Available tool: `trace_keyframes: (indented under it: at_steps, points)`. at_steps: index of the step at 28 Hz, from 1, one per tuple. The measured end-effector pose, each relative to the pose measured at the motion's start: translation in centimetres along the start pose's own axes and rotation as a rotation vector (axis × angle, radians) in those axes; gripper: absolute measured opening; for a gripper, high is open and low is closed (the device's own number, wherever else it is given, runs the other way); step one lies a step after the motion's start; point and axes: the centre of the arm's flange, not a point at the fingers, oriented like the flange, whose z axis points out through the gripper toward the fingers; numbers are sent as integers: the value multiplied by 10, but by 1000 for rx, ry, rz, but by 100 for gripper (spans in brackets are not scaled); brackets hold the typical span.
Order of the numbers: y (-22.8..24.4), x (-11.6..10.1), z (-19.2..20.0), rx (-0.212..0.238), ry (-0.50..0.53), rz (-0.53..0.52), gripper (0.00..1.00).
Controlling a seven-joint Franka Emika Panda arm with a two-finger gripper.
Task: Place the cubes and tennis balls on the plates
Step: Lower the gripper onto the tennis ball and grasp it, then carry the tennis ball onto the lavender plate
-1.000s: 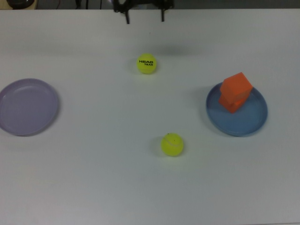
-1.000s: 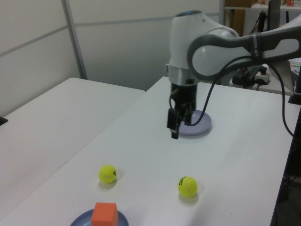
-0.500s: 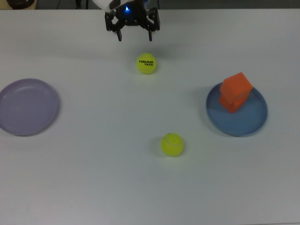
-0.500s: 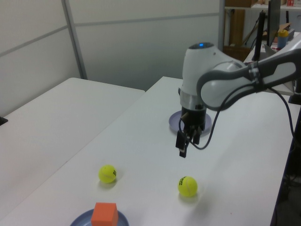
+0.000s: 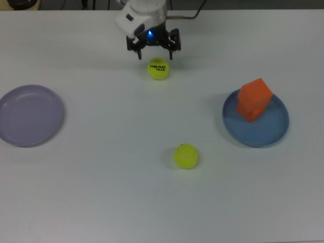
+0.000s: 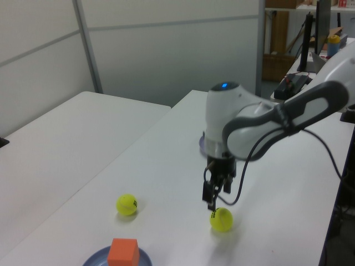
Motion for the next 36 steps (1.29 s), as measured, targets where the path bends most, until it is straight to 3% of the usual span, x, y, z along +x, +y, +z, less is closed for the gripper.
trace_keyframes:
  at_steps: [18, 26, 36]
  points:
    - [-2, -5, 51, -15, -92, 1, 98]
    - [-2, -4, 54, -17, -99, 14, 70]
    - [10, 13, 34, -7, -50, 44, 68]
